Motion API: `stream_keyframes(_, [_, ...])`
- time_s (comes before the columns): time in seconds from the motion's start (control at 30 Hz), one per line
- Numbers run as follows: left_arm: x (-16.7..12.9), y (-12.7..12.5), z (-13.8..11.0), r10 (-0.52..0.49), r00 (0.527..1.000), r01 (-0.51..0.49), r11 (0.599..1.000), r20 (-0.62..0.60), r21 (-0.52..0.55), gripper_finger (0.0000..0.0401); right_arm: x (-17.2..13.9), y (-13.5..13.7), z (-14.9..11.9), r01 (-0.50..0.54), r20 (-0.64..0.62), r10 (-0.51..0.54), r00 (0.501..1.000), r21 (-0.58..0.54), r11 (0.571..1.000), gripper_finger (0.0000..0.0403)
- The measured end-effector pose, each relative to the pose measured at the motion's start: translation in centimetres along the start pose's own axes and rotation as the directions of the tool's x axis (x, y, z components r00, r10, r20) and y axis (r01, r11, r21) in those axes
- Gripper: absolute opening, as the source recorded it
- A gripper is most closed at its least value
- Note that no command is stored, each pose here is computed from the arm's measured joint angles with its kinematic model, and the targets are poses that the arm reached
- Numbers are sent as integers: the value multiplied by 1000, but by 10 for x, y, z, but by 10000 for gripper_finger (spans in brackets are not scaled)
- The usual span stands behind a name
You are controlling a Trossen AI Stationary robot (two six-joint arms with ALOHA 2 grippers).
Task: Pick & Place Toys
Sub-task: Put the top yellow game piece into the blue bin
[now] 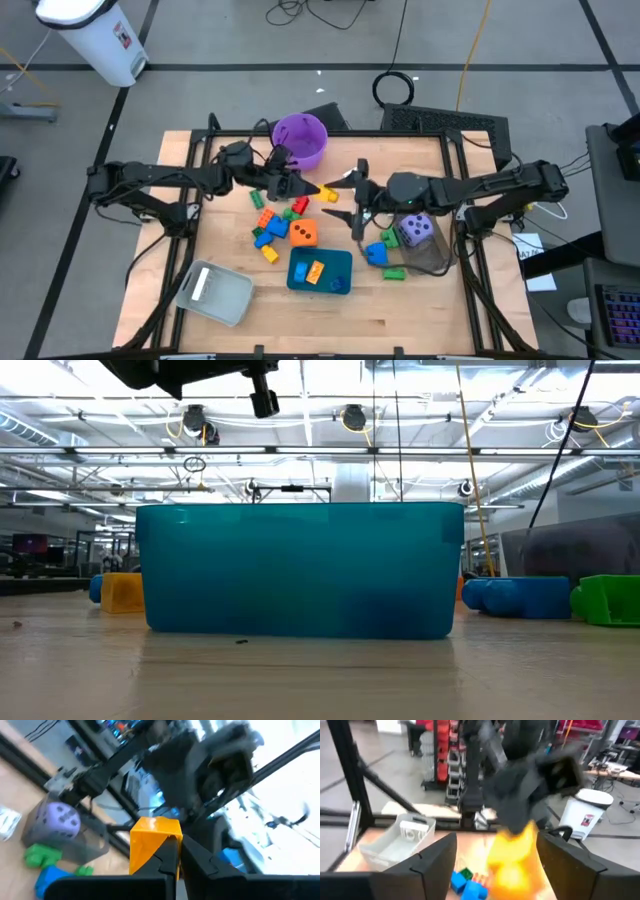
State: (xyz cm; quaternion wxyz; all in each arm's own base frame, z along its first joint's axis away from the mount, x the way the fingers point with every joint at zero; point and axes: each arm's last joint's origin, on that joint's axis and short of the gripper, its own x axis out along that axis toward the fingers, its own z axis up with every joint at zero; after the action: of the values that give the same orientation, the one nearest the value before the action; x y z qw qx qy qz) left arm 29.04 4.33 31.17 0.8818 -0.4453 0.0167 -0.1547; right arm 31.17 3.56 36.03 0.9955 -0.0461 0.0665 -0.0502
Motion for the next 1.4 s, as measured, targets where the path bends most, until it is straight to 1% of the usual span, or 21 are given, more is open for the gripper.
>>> stream_keyframes(0.1, [0, -2, 1, -17, 1000, 17, 1000, 10, 1, 16, 6, 4, -5, 25, -16, -25, 1000, -16, 1000, 278])
stream_keyframes(0.2, [0, -2, 1, -19, 1000, 19, 1000, 20, 2, 6, 11, 4, -9, 80, -23, -81, 996, -55, 995, 281])
stream_keyframes(0.3, [0, -3, 1, -20, 1000, 20, 1000, 21, -2, 15, 16, 4, -14, 133, -43, -136, 990, -66, 989, 277])
stream_keyframes(0.33, [0, -3, 0, -21, 1000, 21, 1000, 20, -3, 18, 16, 5, -14, 135, -46, -138, 989, -67, 989, 275])
stream_keyframes(0.47, [1, -3, 0, -17, 1000, 17, 1000, 18, -7, 19, 19, 5, -13, 140, -12, -141, 990, -54, 989, 257])
stream_keyframes(0.57, [1, -3, 0, -18, 1000, 18, 1000, 18, -6, 7, 20, 5, -11, 143, 10, -142, 990, -47, 989, 234])
stream_keyframes(0.63, [1, -3, 0, -16, 1000, 16, 1000, 18, -6, 8, 19, 5, -10, 143, 15, -143, 990, -45, 989, 215])
stream_keyframes(0.83, [1, -4, 0, -19, 1000, 19, 1000, 23, -7, 50, 20, 4, -10, 146, 13, -146, 989, -45, 988, 154])
stream_keyframes(0.93, [1, -4, 0, -27, 999, 27, 1000, 28, -3, 63, 20, 4, -10, 146, 13, -146, 989, -46, 988, 134])
stream_keyframes(1.0, [1, -5, 1, -35, 999, 35, 999, 33, 1, 69, 20, 4, -10, 148, 15, -147, 989, -45, 988, 129])
stream_keyframes(1.13, [1, -8, 2, -69, 997, 68, 998, 38, 17, 81, 19, 4, -9, 152, 26, -151, 988, -58, 987, 133])
stream_keyframes(1.2, [1, -10, 4, -92, 994, 91, 995, 51, 32, 89, 19, 3, -6, 174, 48, -171, 984, -69, 982, 134])
stream_keyframes(1.3, [-1, -13, 7, -128, 990, 124, 991, 64, 56, 108, 13, 1, 1, 191, 87, -182, 979, -95, 977, 133])
stream_keyframes(1.4, [-2, -18, 10, -170, 983, 164, 984, 76, 76, 133, 5, -3, 10, 236, 125, -223, 967, -103, 966, 132])
